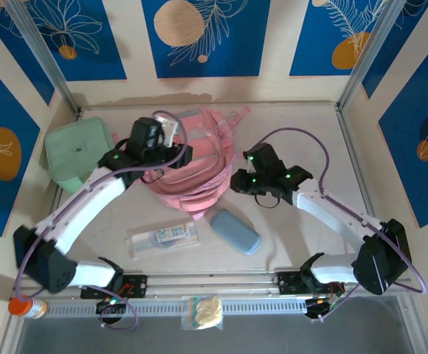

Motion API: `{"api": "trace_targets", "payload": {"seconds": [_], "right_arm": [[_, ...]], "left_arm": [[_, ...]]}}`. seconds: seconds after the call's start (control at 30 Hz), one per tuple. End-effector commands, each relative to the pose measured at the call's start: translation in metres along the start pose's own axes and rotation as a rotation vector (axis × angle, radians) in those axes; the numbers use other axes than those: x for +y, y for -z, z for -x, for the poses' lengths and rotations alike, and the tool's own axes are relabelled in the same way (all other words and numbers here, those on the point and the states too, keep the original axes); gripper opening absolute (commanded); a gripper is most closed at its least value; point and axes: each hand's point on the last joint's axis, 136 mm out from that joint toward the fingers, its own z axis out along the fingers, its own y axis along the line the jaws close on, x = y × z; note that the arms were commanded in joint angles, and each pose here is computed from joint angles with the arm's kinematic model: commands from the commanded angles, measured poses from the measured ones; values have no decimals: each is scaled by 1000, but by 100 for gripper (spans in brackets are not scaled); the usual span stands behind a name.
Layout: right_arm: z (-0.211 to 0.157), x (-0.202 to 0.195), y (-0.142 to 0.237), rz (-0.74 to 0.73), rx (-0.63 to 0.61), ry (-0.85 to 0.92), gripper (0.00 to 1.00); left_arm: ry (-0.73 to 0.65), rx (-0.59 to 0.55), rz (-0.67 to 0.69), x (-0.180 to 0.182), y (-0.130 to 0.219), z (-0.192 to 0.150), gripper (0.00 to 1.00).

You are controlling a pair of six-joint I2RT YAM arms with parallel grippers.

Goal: Pack the student bag

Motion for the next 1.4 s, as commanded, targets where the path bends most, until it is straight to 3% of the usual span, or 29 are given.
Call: {"api": "trace_targets", "payload": {"seconds": [0.0,0.27,0.43,0.57,0.63,0.8,0.97,1.23,1.37], "right_arm": [[-28,7,-16,-34,127,-8,17],[-47,72,-71,27,226,66,16],[-42,82,-96,-3,208,93,16],[-30,68,-109,-54,185,68,15],[-25,60,-111,-69,177,55,15],[-8,41,-103,-92,151,32,15],[20,11,-99,-85,124,-20,10],[80,-60,-52,-153,-5,-143,9],[73,-69,-35,-142,-16,-153,10]], "left_arm": [[194,-19,68,35,10,-18,57],[632,30,192,132,0,-94,58],[761,3,250,175,-14,-109,58],[808,-5,234,194,-38,-108,55],[777,-6,172,189,-54,-101,46],[816,38,158,186,-84,-121,43],[822,81,65,133,-113,-132,31],[773,86,-94,28,-143,-112,34],[725,66,-79,22,-123,-99,45]]}}
